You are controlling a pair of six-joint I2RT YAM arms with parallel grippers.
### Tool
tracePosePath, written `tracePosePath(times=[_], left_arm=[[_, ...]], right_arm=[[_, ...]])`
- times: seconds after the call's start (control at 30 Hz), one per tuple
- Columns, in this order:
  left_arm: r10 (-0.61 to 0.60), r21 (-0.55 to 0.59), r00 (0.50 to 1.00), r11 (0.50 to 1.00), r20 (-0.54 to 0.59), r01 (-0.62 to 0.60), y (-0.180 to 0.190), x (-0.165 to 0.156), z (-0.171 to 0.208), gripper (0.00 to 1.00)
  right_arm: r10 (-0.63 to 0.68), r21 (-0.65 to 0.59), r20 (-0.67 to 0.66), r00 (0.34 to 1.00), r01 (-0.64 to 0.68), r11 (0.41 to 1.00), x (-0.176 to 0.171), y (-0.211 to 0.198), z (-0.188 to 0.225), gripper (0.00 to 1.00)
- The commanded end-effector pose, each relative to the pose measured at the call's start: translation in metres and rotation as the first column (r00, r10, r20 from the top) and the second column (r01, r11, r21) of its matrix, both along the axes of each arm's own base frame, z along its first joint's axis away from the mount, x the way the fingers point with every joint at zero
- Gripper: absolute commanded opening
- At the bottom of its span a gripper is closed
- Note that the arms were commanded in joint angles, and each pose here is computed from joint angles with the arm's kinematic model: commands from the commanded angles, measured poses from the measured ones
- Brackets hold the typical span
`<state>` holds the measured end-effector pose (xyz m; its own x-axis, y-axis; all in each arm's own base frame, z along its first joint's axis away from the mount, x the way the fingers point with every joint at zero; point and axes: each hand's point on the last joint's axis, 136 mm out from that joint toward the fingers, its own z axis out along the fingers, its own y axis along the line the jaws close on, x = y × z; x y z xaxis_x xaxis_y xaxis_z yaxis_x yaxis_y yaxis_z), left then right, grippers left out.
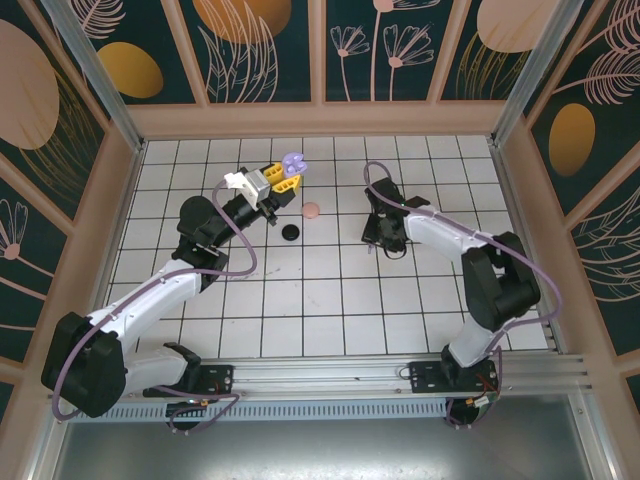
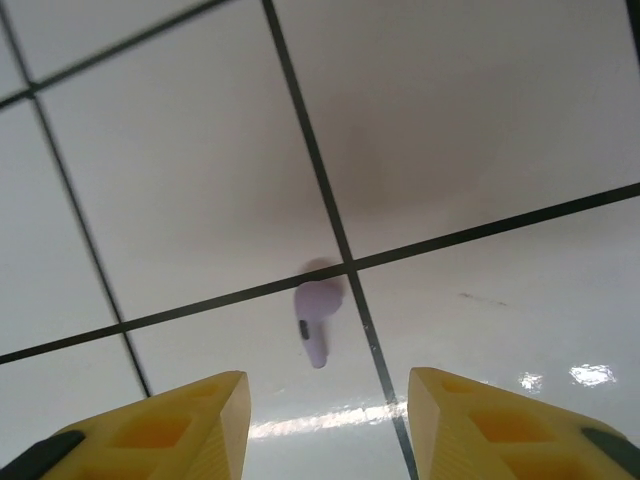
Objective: Insert the wireless bluetooth earbuds into the charging case
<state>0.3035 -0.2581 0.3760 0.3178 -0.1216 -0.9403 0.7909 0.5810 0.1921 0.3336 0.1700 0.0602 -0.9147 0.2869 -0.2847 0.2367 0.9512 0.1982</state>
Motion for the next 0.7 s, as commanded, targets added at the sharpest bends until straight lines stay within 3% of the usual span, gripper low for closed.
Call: tracePosePath(times=[0.0, 0.27, 0.67], left_arm=[[-0.011, -0.019, 1.0, 1.0, 0.01, 0.011, -0.001, -0.003, 0.001, 0.0], [-0.02, -0.018, 1.0, 1.0, 0.017, 0.02, -0.003, -0.003, 0.0, 0.0], [-0.027, -0.013, 0.999, 1.0, 0.03, 0.027, -0.004, -0.003, -0.003, 0.0]], right_arm=[[-0.041, -0.001, -0.005, 0.999, 0.041, 0.999, 0.008, 0.003, -0.004, 0.45], [-0.044, -0.008, -0.026, 0.999, 0.044, 0.999, 0.017, 0.01, -0.016, 0.39], [-0.043, -0.058, -0.066, 0.997, 0.039, 0.998, 0.019, 0.015, -0.032, 0.38]])
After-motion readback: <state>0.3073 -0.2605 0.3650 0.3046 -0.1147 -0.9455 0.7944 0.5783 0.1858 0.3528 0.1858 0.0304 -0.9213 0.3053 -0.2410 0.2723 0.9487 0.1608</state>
